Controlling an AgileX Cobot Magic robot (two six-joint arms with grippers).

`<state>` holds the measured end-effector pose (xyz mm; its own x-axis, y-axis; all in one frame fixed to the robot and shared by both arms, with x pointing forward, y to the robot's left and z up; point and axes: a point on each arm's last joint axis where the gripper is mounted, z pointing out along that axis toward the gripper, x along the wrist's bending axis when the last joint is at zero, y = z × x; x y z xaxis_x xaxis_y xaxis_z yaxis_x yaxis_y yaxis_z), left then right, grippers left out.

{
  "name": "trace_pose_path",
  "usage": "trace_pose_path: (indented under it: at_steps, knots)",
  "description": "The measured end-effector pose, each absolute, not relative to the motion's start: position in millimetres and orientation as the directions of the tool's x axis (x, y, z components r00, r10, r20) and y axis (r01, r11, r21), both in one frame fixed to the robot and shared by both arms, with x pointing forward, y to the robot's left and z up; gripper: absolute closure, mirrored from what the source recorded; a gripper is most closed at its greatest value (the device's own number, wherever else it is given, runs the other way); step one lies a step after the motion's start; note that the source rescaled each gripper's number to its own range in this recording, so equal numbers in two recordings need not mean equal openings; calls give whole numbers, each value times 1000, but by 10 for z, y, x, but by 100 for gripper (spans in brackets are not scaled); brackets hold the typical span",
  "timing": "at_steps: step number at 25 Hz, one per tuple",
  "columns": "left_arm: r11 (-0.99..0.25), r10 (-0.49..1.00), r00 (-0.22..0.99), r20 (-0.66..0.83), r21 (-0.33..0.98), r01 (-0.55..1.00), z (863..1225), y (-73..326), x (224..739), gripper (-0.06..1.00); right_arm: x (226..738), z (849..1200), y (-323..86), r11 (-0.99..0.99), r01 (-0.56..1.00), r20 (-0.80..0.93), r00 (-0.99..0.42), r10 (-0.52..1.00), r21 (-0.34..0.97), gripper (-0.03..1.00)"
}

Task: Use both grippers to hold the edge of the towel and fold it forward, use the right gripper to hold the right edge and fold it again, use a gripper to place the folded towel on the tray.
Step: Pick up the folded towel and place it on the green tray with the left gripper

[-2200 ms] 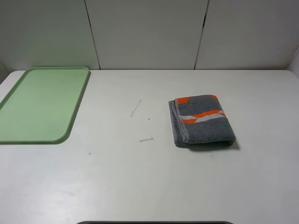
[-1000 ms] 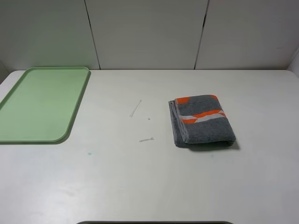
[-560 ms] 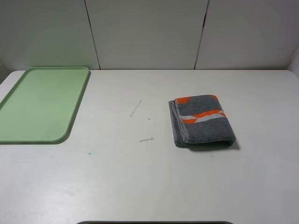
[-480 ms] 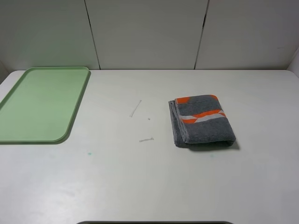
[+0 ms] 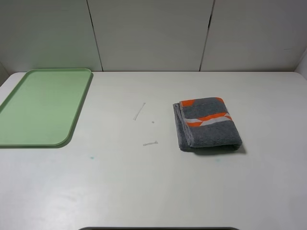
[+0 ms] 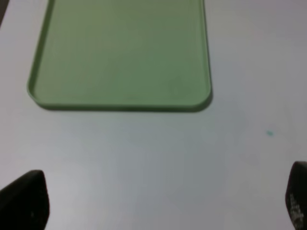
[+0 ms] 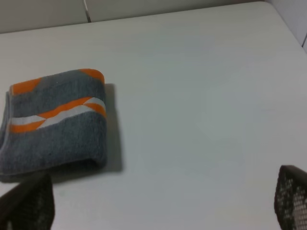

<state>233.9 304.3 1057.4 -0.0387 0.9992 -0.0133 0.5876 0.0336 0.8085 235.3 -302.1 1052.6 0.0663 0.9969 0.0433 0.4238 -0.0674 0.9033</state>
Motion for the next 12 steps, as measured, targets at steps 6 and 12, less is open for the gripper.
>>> trace_pose_path:
  at_steps: [6,12]
  knots:
    - [34,999,-17,-30,826,562,10683,3020,2313,-6,2353,10526,-3021,-67,424,43,66,997,903,-3]
    - [28,997,32,-69,720,693,10734,2954,2623,-6,2353,10526,-3021,-67,424,43,66,997,903,-3]
